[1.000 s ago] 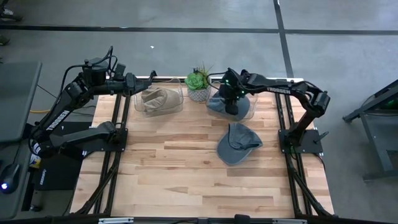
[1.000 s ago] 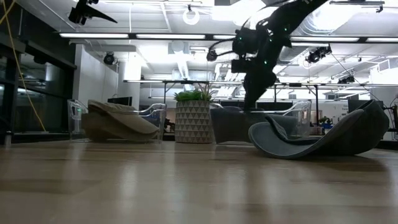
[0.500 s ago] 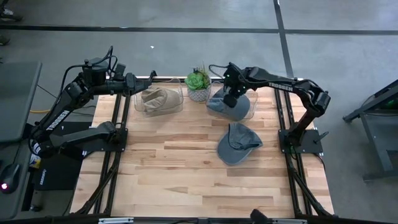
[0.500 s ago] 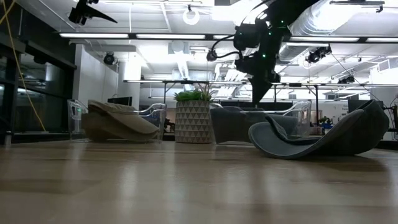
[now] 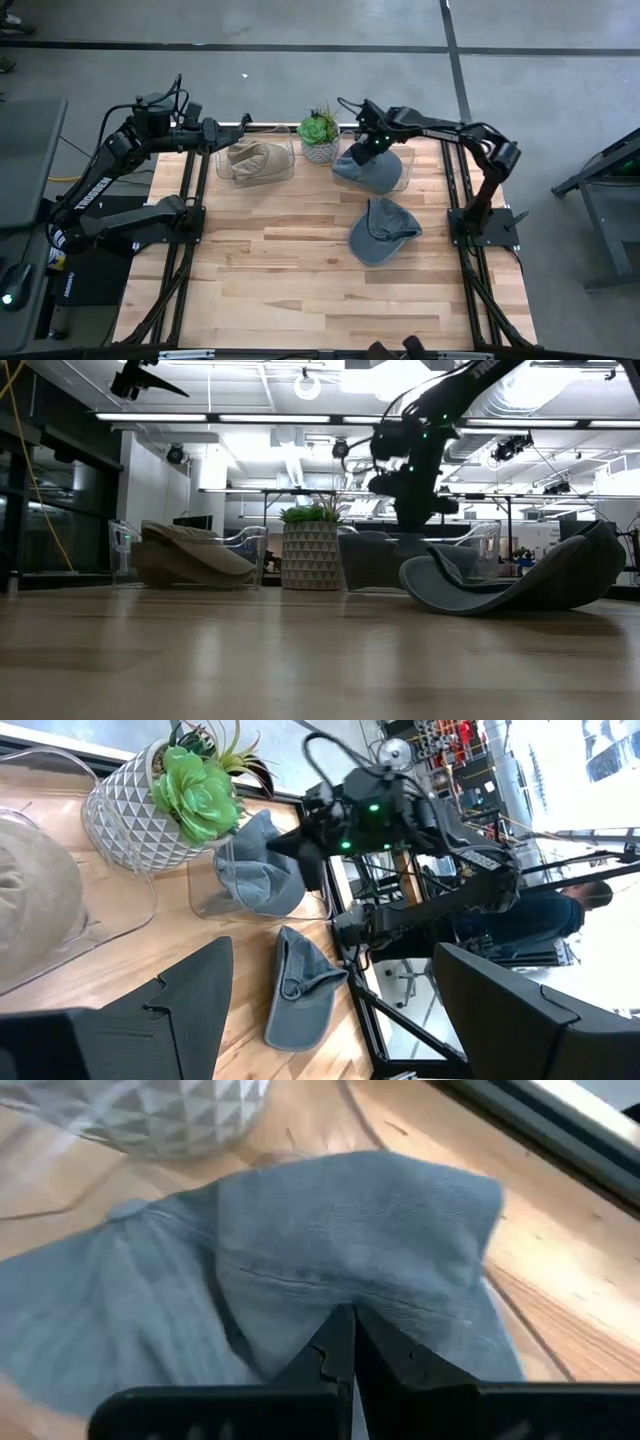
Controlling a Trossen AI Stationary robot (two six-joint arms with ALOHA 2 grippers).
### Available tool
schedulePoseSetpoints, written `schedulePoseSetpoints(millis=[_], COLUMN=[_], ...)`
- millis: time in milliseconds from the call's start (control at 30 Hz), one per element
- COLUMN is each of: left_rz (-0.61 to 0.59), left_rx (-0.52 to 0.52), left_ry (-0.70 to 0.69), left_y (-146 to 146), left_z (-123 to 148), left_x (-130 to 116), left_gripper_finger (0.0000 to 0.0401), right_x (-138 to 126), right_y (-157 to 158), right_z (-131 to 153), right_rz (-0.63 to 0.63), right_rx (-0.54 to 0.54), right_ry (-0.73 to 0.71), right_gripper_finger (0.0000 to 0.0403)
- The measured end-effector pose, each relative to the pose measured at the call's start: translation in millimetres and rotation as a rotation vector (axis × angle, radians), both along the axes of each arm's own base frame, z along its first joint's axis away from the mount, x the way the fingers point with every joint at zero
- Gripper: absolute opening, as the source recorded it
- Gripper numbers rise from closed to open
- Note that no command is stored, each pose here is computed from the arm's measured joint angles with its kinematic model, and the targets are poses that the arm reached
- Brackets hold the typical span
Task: Pick & Place hat
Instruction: Put the left blue cap into the right transparent bin, then put the blue cap into the right transparent bin
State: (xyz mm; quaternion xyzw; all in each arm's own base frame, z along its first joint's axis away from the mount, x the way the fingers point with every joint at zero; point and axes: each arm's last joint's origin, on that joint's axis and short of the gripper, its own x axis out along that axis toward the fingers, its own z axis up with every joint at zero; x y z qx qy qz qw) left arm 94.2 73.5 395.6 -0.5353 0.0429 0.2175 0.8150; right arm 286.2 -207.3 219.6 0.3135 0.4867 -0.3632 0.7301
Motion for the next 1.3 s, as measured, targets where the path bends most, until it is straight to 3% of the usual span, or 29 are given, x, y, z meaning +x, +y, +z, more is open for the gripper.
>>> schedulePoseSetpoints(millis=[267,433,767,900,1300], left_rz=[-0.002,-0.002,-0.003,-0.005,-0.079], left_rx=[-0.001,-0.001,-0.001,-0.002,0.009], left_ry=[-0.001,0.000,-0.001,-0.001,0.018], left_y=[0,0,0,0,-2], left_z=[0,0,0,0,-2], left_x=[0,0,0,0,0], left_gripper_finger=[0.0303,0.0303,0.0303,0.0303,0.0303], right_x=[7,5,-9,-15,-55], right_y=[-4,-2,6,18,120], right_z=[-27,-22,25,47,117], right_rz=[0.017,0.037,0.036,0.098,0.331], right_rx=[0.075,0.065,-0.026,-0.028,-0.134], right_ry=[0.046,0.046,-0.057,-0.136,-0.111], right_gripper_finger=[0.0000,0.0000,0.0000,0.0000,0.0000])
